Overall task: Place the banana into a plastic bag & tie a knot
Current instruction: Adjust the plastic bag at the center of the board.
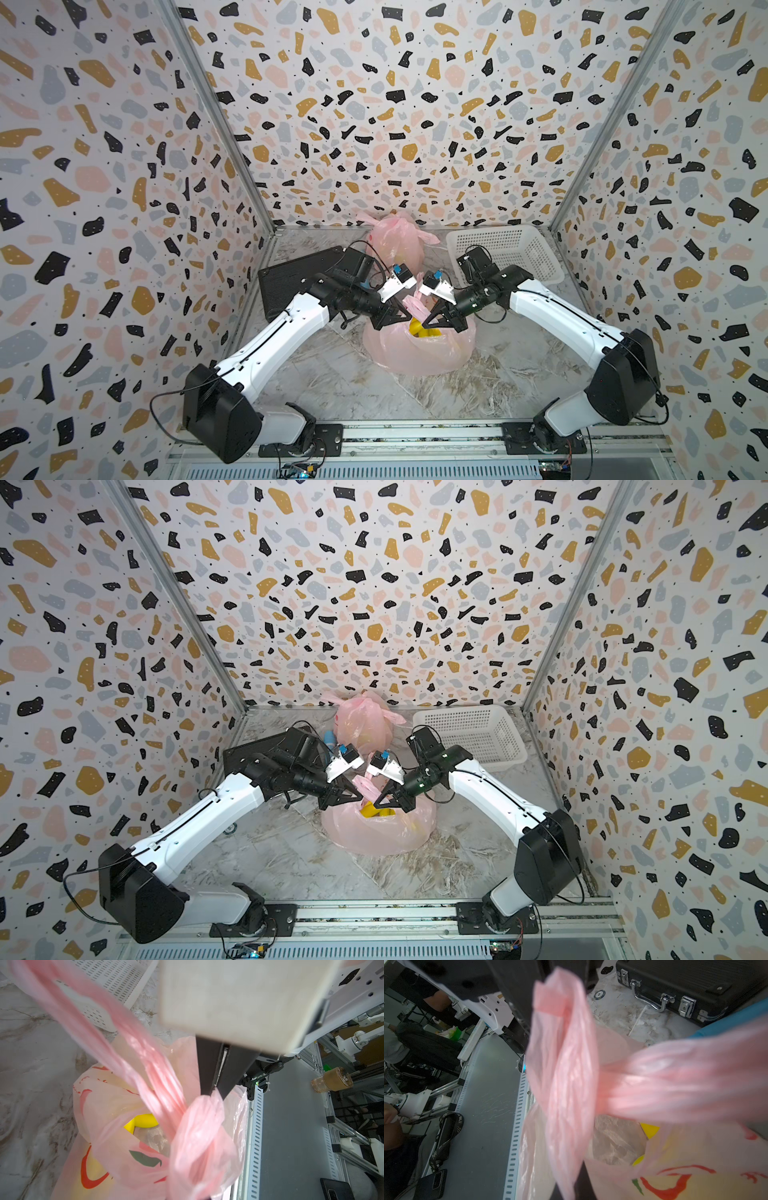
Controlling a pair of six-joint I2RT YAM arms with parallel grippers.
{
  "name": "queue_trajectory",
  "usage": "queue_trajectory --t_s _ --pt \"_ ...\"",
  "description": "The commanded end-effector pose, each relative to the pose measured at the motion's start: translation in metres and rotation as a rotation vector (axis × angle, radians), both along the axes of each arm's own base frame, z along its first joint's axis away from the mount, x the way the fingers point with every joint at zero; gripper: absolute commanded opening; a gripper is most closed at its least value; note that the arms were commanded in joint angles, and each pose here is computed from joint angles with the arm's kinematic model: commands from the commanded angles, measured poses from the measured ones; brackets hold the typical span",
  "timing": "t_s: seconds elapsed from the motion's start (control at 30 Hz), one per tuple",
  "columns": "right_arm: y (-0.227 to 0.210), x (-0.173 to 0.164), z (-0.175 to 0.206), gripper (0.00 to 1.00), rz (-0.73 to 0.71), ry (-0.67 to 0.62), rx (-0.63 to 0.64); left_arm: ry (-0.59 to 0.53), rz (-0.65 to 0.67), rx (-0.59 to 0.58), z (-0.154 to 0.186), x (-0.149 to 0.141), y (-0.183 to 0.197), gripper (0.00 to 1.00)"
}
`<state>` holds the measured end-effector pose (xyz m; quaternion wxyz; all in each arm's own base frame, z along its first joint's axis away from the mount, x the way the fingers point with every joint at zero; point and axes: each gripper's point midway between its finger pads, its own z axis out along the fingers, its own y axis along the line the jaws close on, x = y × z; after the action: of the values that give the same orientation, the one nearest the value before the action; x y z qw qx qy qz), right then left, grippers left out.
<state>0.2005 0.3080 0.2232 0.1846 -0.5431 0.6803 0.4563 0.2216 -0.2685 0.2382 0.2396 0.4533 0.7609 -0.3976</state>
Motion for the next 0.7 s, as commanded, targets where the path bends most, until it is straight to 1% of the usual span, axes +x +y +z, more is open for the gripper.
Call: queue_trajectory --t_s 0.0,0.13,0.23,0.27,0.43,0.67 --pt "0.001 -0.003 0.022 0.00 0.018 -0.028 0.027 -0.040 -0.023 -0.045 0.012 -0.003 0.000 0.13" --pt "0.001 -0.001 0.018 0.00 0.011 -0.020 0.009 -0.062 -0.018 -0.062 0.019 -0.003 0.000 0.41" --pt "0.003 0.002 0.020 0.00 0.006 -0.018 0.005 -0.068 -0.012 -0.065 0.021 -0.003 0.000 0.57" --pt "0.004 0.003 0.021 0.00 0.003 -0.014 0.003 -0.072 -0.011 -0.067 0.021 -0.003 0.000 0.60" --pt "0.006 0.005 0.024 0.00 0.008 -0.005 0.006 -0.095 -0.008 -0.087 0.030 -0.003 0.000 0.68" --pt "0.007 0.006 0.027 0.00 0.012 -0.004 0.005 -0.133 -0.013 -0.108 0.041 0.004 -0.002 0.69"
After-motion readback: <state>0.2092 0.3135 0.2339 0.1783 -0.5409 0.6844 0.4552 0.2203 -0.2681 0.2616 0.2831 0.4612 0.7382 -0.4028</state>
